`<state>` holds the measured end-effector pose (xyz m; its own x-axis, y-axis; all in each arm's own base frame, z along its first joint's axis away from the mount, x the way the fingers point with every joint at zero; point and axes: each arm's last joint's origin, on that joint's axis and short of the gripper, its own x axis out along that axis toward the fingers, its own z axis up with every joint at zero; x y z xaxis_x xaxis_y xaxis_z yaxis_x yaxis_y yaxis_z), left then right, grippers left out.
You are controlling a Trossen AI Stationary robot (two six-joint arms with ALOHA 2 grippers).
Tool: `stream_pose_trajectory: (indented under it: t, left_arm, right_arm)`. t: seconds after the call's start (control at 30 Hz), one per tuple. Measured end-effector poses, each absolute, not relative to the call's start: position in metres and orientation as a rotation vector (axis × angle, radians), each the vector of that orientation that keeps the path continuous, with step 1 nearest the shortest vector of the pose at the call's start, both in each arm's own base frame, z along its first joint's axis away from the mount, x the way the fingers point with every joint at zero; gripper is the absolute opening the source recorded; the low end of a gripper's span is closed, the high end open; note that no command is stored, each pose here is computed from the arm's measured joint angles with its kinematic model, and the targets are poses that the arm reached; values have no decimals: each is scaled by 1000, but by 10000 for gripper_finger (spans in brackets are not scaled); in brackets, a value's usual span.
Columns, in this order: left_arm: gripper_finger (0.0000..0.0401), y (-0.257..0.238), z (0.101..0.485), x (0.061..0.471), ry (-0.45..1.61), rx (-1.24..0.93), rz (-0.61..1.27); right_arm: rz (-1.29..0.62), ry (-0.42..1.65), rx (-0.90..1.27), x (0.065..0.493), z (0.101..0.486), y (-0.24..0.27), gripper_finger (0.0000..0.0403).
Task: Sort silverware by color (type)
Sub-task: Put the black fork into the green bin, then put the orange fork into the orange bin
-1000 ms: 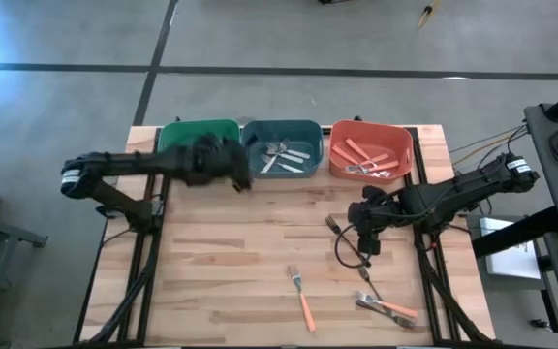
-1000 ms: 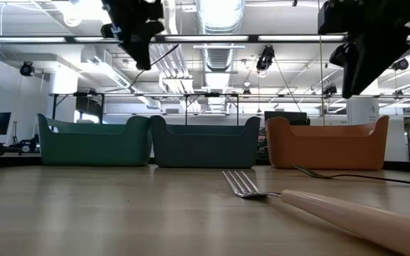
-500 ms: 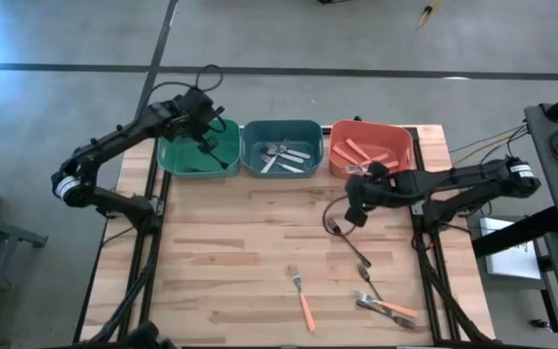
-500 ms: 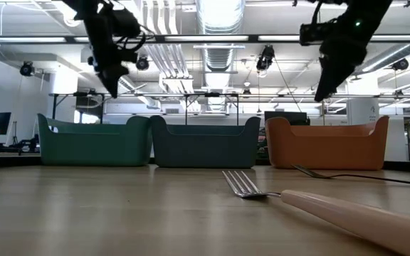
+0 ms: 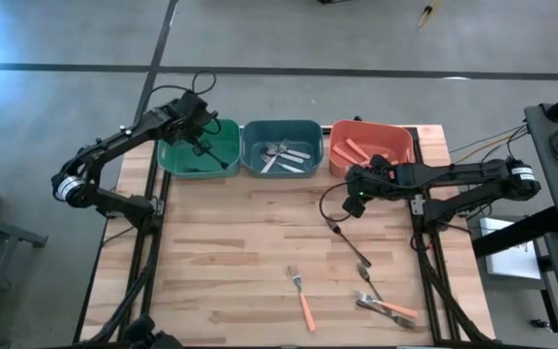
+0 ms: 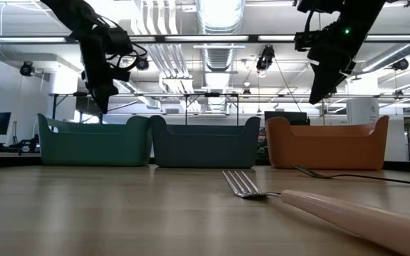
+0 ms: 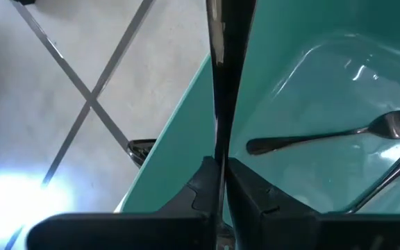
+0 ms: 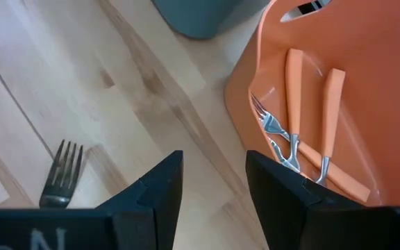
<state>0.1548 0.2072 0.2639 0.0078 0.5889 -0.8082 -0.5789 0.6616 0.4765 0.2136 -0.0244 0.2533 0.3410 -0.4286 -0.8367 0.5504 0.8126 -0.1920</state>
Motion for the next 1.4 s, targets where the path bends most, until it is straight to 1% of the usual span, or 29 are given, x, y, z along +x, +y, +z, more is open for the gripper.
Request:
stream_pose_trajectory:
  t: [0.13,0.33,0.43,0.5,0.63,0.77,0.87,1.03,1.13,1.2,1.27,1.4]
  left_arm:
    - [30,208,265,155,1262,12,916]
    - [75,208,265,156,1243,-8,931]
    - [91,206,264,159,1176,-95,865]
    - [96,203,264,163,1094,-197,747]
    - [96,194,265,174,894,-416,407]
    - [92,175,270,193,774,-534,125]
    - [89,149,270,214,794,-513,-10]
    - [88,88,272,251,828,-341,-206]
    - [88,54,274,265,832,-207,-225]
    - [88,36,274,270,842,-158,-181]
    - [88,21,274,273,856,-162,-136]
    - [88,2,273,273,881,-281,-68]
  right_arm:
    - [-639,1043,133,214,253,-24,150]
    - [-642,1041,139,214,253,-24,150]
    - [-642,1040,139,214,253,-24,150]
    - [-641,1041,139,214,253,-24,150]
    - [-640,1041,140,214,253,-24,150]
    - [-634,1043,144,214,253,-24,150]
    - [-609,1050,163,214,253,-23,150]
    - [-573,1056,253,214,252,-21,150]
    - [-558,1055,359,215,252,-19,150]
    - [-529,1063,440,215,251,-17,150]
    - [-516,1066,522,215,251,-16,150]
    - [-534,1057,616,216,251,-10,150]
